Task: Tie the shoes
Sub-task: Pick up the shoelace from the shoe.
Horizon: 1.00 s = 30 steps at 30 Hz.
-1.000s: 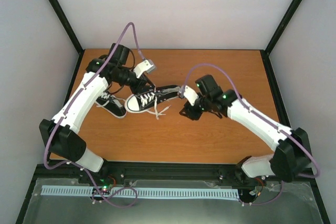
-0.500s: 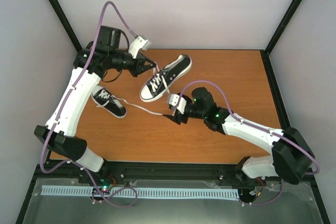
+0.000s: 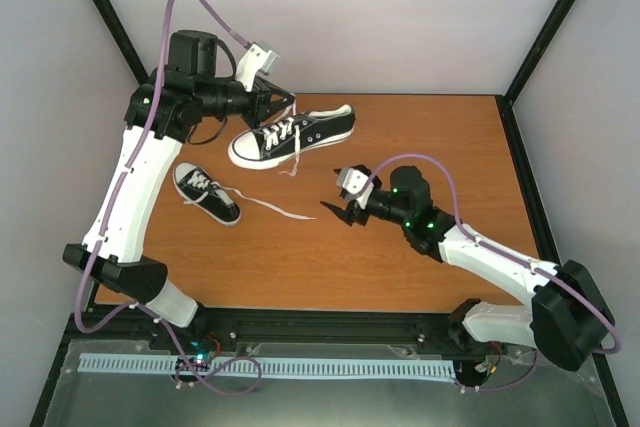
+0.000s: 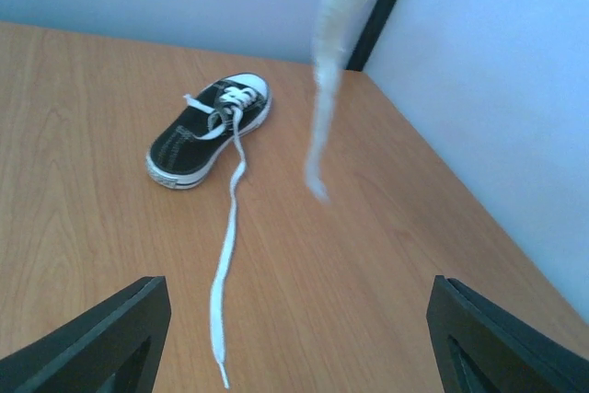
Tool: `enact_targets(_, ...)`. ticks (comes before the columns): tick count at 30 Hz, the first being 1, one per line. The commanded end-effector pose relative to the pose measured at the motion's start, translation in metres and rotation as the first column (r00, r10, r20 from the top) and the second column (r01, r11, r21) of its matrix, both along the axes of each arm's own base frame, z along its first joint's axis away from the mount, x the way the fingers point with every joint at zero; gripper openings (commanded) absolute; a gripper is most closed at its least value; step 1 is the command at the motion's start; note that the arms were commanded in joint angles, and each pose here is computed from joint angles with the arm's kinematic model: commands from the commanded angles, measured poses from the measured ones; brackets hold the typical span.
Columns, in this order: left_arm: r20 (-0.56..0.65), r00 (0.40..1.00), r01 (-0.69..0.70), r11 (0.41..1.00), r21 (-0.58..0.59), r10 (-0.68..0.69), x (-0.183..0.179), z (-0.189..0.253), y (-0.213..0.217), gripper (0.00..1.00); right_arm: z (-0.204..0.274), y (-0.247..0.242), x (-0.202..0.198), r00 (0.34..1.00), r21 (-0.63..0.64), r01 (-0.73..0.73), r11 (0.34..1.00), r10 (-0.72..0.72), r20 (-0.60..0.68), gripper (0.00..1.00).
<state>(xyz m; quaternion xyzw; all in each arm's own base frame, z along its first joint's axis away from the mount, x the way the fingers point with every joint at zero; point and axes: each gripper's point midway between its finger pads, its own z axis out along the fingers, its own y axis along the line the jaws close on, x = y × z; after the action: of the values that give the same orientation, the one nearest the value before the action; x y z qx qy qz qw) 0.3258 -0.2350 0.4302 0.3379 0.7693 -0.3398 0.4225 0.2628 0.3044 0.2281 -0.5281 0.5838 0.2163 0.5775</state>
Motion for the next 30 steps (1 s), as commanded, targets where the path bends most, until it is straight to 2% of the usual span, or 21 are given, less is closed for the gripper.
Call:
enact_targets(1,0.112,0.993,-0.016,0.998,-0.065,0.023,0.005,0.042,-0.002,0.01,0.011,-0.011,0.008,0.999,0.056,0.044,0.997,-0.044,-0.002,0.81)
enact_targets(3,0.114,0.993,-0.019,0.997,-0.076,0.028,0.007,0.047,-0.003,0.01,0.009,-0.004,0.017,0.997,0.067,0.057,0.996,-0.053,-0.059,0.97)
enact_targets(4,0.114,0.993,-0.021,0.996,-0.082,0.031,0.008,0.049,-0.003,0.01,0.011,0.002,0.019,0.996,0.083,0.048,0.995,-0.041,-0.081,1.0)
enact_targets(9,0.111,0.993,-0.023,0.993,-0.114,0.035,0.011,0.06,-0.006,0.01,0.027,0.024,0.023,0.999,0.169,0.026,0.985,-0.023,-0.023,1.0)
enact_targets(16,0.123,0.992,-0.013,0.991,-0.134,0.03,0.009,0.071,-0.008,0.01,0.033,0.051,0.045,0.998,0.227,0.048,0.973,-0.038,-0.05,0.96)
enact_targets(17,0.126,0.992,-0.014,0.99,-0.137,0.032,0.008,0.073,-0.007,0.01,0.032,0.052,0.051,0.997,0.23,0.069,0.971,-0.058,-0.052,0.91)
enact_targets(19,0.13,0.991,-0.013,0.99,-0.14,0.031,0.008,0.075,-0.007,0.01,0.03,0.053,0.063,0.993,0.232,0.112,0.966,-0.104,-0.048,0.66)
enact_targets(21,0.134,0.991,-0.009,0.99,-0.141,0.028,0.006,0.077,-0.007,0.01,0.027,0.054,0.072,0.99,0.229,0.141,0.963,-0.134,-0.044,0.3)
enact_targets(22,0.14,0.99,-0.008,0.99,-0.14,0.028,0.005,0.078,-0.006,0.01,0.027,0.055,0.075,0.989,0.226,0.145,0.963,-0.139,-0.043,0.06)
enact_targets(26,0.154,0.987,-0.031,0.994,-0.108,0.047,0.004,0.072,-0.001,0.01,0.029,0.047,0.066,0.99,0.21,0.133,0.969,-0.122,-0.064,0.03)
enact_targets(30,0.119,0.987,-0.104,0.994,-0.021,0.105,0.02,0.032,0.009,0.01,0.03,0.019,0.051,0.982,0.156,0.145,0.977,-0.123,-0.142,0.03)
